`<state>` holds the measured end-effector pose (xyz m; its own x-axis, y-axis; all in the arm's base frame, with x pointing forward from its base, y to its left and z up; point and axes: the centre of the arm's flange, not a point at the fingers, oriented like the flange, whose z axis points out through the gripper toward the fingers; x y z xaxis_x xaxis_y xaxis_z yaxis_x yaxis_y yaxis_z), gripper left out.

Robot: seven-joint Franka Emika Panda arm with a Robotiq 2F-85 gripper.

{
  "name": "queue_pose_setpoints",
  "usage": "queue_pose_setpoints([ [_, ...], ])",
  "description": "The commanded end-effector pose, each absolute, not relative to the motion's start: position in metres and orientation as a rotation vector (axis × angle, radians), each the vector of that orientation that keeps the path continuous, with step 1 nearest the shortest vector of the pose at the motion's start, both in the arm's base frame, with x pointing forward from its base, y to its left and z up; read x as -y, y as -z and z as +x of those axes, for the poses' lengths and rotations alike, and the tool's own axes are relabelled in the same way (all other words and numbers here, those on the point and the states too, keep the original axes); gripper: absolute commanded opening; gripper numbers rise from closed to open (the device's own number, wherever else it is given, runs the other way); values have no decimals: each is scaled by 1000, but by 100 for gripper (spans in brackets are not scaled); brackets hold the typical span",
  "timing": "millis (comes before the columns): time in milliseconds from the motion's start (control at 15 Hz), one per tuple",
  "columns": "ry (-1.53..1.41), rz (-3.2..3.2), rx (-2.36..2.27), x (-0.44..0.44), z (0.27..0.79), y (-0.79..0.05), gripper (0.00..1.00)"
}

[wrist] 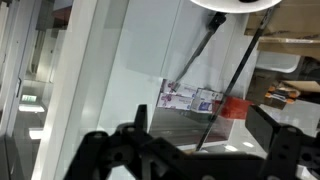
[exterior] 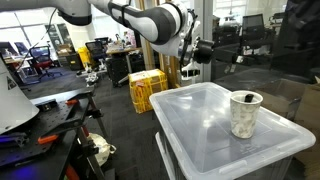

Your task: Put the marker in the cup

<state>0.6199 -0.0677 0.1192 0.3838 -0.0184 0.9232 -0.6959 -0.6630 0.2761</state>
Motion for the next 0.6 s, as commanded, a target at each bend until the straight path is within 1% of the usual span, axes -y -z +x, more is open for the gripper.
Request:
queue_pose_setpoints([
  [0, -1250, 2117, 578, 68, 615, -140, 100],
  [533, -1194, 2407, 474, 47, 625, -153, 100],
])
